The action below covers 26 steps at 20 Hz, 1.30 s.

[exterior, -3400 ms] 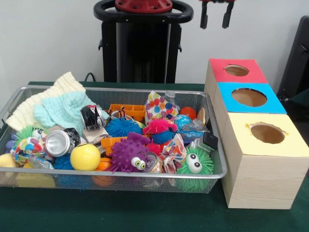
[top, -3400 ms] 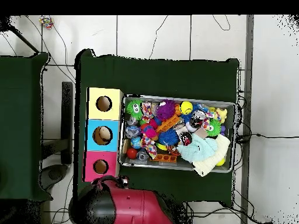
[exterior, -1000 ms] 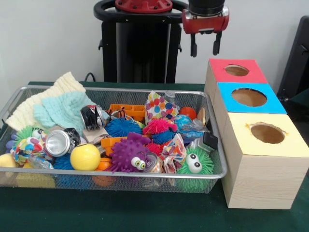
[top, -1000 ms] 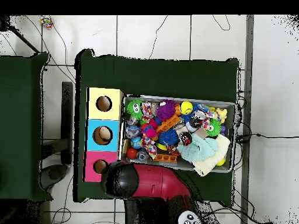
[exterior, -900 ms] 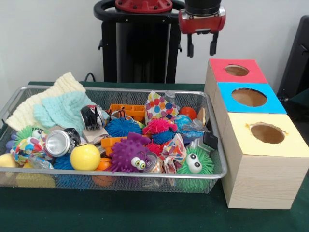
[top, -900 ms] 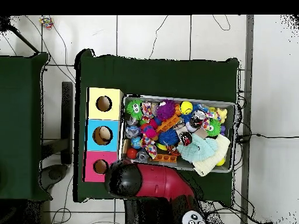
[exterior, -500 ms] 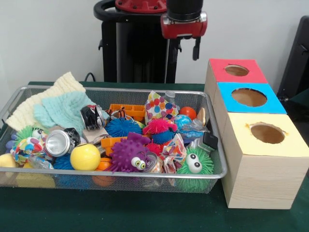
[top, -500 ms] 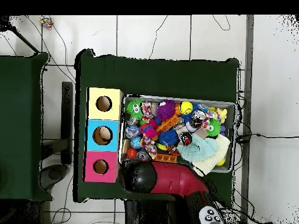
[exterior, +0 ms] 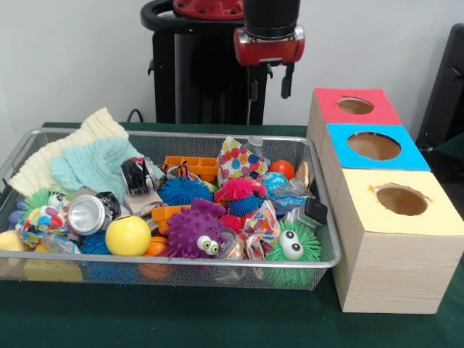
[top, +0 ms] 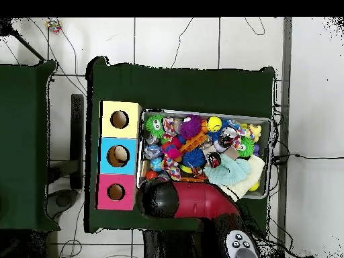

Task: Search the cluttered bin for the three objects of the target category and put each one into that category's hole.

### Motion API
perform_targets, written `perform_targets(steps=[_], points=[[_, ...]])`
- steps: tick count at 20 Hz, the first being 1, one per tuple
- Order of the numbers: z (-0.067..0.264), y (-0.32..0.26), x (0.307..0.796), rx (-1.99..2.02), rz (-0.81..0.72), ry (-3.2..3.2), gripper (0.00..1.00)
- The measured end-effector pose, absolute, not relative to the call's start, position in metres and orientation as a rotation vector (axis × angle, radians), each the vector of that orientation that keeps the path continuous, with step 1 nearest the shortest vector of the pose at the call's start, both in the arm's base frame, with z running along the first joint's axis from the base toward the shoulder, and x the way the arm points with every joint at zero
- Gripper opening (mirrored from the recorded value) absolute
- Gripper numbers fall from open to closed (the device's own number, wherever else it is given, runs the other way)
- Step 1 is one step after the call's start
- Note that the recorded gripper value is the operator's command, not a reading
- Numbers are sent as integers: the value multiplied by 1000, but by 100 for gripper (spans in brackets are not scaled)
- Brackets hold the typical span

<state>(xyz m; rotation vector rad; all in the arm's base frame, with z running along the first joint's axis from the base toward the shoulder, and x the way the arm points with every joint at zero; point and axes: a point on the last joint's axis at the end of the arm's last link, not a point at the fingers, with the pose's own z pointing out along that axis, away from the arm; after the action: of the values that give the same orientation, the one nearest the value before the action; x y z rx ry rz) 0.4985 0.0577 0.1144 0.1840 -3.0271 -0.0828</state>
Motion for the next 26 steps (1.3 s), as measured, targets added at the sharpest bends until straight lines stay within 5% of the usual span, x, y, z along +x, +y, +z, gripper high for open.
perform_targets(steps=[12,26], points=[[99,134,488,410,-50,-2985,100],[93,96,498,263,-76,-2990,100]])
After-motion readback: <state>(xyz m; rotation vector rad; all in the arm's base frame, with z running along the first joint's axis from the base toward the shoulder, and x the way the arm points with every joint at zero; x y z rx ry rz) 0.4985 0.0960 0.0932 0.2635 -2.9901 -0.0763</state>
